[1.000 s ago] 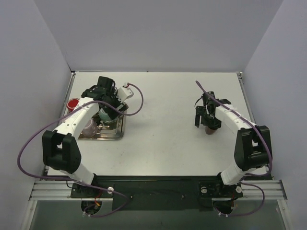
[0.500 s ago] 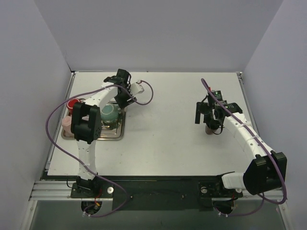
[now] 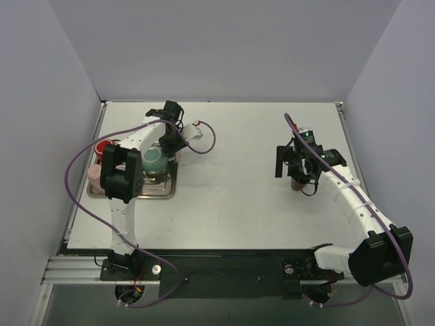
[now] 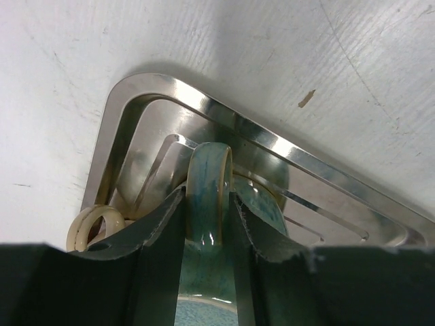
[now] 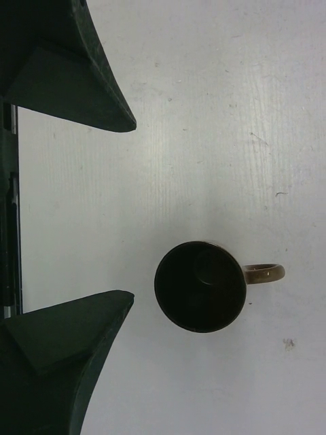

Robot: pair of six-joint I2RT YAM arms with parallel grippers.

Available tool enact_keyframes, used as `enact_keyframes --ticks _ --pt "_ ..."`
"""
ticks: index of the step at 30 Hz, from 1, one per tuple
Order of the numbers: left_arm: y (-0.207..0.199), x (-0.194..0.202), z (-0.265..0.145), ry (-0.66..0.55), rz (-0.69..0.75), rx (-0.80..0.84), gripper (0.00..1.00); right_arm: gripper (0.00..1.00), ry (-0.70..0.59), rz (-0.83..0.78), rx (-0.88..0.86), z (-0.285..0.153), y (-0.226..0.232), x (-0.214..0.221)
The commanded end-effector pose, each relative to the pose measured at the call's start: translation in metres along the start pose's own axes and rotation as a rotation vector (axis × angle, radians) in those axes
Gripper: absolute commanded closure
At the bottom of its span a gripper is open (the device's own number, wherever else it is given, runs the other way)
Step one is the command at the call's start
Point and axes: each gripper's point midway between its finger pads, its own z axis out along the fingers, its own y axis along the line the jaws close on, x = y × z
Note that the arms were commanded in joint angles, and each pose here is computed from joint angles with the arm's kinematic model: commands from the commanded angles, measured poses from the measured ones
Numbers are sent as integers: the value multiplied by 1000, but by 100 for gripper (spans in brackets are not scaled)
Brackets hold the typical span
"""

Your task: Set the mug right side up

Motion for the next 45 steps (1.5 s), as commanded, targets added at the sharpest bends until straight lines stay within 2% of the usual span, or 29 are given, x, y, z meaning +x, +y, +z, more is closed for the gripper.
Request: enact_keyframes --ticks 1,2,4,5,10,16,19,20,21,22,23,24,27,28,30,33,39,42,43,44,45 --pt "-10 4 1 -3 24 65 60 4 -16 -8 15 -16 -5 4" --pt "-10 3 2 -4 22 66 62 4 -16 -9 16 -17 -5 4" --pt "-9 1 4 -8 15 64 84 4 -30 -9 6 -22 -4 5" --pt "-9 0 5 -8 10 64 100 4 -43 -8 1 -27 -4 4" --pt "-11 -14 -25 -80 -27 64 100 4 -89 2 -12 -43 -3 0" --pt "3 -57 -130 -382 -182 -63 100 4 -207 -7 -112 -78 25 -15" --pt "-3 -70 -171 -513 -244 -77 100 4 -331 -7 -307 -96 76 -30" --pt "-11 -75 -177 -552 -251 -38 100 4 -328 -41 -399 -99 100 -19" --pt "-20 -82 -193 -616 -261 5 100 3 -398 -14 -476 -108 119 -33" --pt "-25 -86 -201 -652 -276 23 100 3 -387 -50 -569 -113 143 -23" --pt "-36 -94 -221 -724 -297 71 100 2 -448 -23 -650 -126 161 -37" --pt "-41 -100 -234 -773 -294 90 100 2 -450 -32 -729 -133 180 -35" --pt "-73 -115 -287 -920 -321 228 100 2 -543 45 -964 -177 227 -62" --pt "-80 -119 -303 -954 -309 247 100 3 -533 44 -1009 -181 241 -60" --pt "-94 -123 -328 -1008 -309 311 100 3 -593 112 -1151 -209 265 -76" --pt "-109 -126 -354 -1060 -312 395 100 3 -589 134 -1265 -227 287 -79" --pt "-132 -124 -386 -1136 -283 500 100 3 -635 158 -1312 -237 295 -93" --pt "-139 -127 -393 -1176 -286 563 100 9 -640 181 -1387 -252 302 -97" --pt "-143 -130 -396 -1193 -284 612 100 15 -639 174 -1410 -257 304 -98" --pt "-147 -131 -396 -1196 -285 638 100 30 -632 183 -1422 -258 306 -99" --pt "-151 -133 -398 -1206 -282 675 100 37 -625 176 -1436 -260 309 -99"
